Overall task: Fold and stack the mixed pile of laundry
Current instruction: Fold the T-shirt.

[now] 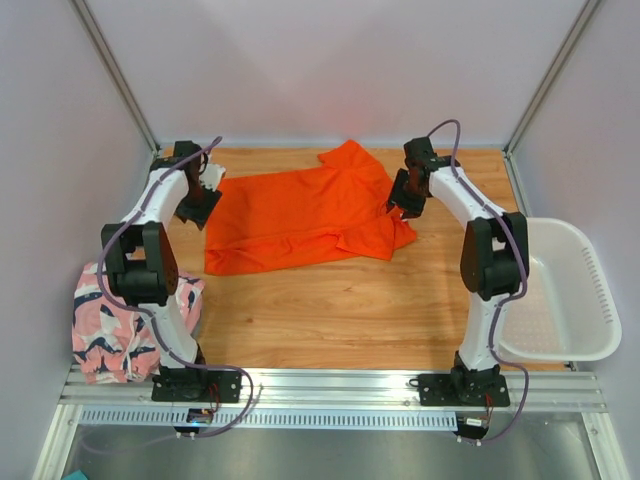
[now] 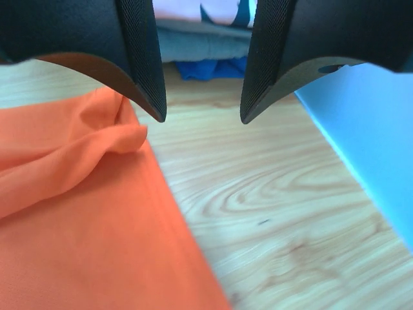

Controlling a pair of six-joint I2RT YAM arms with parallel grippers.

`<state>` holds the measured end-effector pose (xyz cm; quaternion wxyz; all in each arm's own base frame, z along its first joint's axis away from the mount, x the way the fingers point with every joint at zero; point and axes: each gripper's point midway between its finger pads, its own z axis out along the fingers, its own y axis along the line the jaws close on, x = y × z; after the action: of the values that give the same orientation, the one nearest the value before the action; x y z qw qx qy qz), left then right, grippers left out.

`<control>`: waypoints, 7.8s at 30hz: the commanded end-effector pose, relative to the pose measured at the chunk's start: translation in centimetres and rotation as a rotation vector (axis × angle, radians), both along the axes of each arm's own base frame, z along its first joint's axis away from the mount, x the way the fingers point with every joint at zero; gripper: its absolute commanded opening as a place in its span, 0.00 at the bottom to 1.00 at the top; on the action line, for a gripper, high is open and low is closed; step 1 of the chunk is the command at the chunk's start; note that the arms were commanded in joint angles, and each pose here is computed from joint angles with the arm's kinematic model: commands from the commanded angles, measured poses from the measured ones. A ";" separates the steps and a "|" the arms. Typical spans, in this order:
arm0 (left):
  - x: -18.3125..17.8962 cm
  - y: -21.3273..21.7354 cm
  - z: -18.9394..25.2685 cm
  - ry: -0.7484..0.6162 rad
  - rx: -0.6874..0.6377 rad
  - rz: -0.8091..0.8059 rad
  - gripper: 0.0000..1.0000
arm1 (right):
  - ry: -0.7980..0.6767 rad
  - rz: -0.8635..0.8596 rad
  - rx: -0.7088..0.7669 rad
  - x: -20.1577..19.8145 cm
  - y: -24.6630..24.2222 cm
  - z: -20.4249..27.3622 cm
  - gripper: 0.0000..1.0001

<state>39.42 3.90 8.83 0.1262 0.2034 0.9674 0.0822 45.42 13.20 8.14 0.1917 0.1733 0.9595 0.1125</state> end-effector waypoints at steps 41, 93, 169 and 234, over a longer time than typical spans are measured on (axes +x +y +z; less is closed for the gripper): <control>-9.4 -4.2 -7.8 0.199 -0.032 -0.135 0.37 | 0.097 0.010 0.131 -6.0 2.4 0.3 0.00; -10.6 -7.4 -5.5 0.105 0.033 -0.514 0.58 | 0.067 -0.164 -0.264 -4.9 -5.1 -4.2 0.46; 22.1 -11.5 -1.6 -0.369 -0.538 0.282 0.78 | -0.095 -0.100 -0.016 13.9 -7.8 -6.1 0.56; 3.2 -7.7 1.1 -0.135 -0.483 0.018 0.00 | -0.221 -0.050 0.104 -12.6 -3.0 2.3 0.00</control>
<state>43.53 -5.31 9.75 0.2311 0.1240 0.9515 -0.1608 32.74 9.65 10.31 0.2590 0.1790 0.9346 0.1657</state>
